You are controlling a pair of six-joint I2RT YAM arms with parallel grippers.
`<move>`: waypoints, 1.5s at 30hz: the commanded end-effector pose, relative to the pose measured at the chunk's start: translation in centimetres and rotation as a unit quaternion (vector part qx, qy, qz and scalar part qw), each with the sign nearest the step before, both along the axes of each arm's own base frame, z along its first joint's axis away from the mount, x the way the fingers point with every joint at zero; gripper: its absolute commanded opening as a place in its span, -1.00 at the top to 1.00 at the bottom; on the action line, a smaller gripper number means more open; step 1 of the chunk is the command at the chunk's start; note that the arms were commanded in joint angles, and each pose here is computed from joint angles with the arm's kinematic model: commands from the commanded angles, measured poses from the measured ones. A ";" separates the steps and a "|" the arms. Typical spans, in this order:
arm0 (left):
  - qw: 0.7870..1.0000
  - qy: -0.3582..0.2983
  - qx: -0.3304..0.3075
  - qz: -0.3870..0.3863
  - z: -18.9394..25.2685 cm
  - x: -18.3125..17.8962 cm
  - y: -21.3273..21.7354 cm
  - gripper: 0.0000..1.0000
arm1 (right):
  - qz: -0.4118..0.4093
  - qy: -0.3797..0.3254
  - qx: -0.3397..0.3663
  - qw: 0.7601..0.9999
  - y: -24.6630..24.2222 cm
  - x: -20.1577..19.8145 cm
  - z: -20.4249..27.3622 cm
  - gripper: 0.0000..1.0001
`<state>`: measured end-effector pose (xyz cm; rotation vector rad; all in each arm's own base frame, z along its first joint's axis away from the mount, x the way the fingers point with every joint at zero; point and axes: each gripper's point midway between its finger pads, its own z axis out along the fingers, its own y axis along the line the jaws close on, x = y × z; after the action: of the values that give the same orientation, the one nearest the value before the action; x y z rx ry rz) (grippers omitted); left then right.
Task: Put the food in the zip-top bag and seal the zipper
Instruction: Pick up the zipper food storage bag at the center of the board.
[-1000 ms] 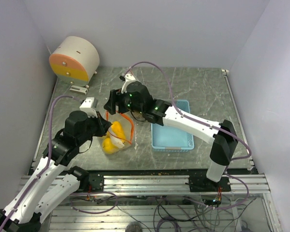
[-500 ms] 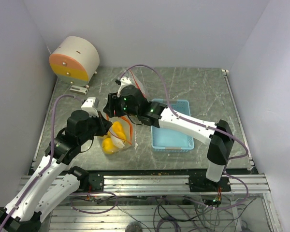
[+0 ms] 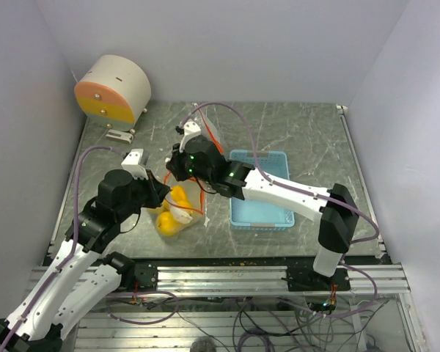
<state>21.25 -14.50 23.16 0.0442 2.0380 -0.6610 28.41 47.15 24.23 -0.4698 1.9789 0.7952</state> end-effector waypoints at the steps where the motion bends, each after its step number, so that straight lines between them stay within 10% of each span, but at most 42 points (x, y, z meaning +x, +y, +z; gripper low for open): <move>1: 1.000 -0.026 0.000 -0.018 1.1 -0.7 0.0 0.86 | -0.002 -0.064 0.022 0.998 -2.2 1.5 3.0 1.00; 4: 0.999 -0.037 0.011 -0.023 1.7 -1.2 0.4 0.76 | 0.022 -0.076 0.031 0.996 -3.2 1.2 3.6 1.00; 12: 0.994 -0.110 -0.003 -0.030 5.7 -3.1 1.7 -0.57 | 0.110 -0.136 0.042 0.984 -5.8 -0.5 5.5 1.00; 15: 0.986 -0.165 -0.008 -0.029 8.3 -4.2 2.6 -0.76 | 0.149 -0.154 0.059 0.975 -7.0 -1.1 6.9 1.00; 28: 0.940 -0.315 0.038 -0.127 13.8 -5.2 0.9 -0.85 | 0.364 -0.194 0.116 0.904 -7.0 -8.1 11.5 1.00; 45: 0.872 -0.378 0.023 -0.312 13.0 -8.4 -4.0 -0.44 | 0.454 -0.209 0.115 0.858 -8.1 -12.0 11.7 1.00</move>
<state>14.56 -17.18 35.10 0.7907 1.3666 -0.7340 17.36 39.56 33.27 -1.3237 1.2825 1.3448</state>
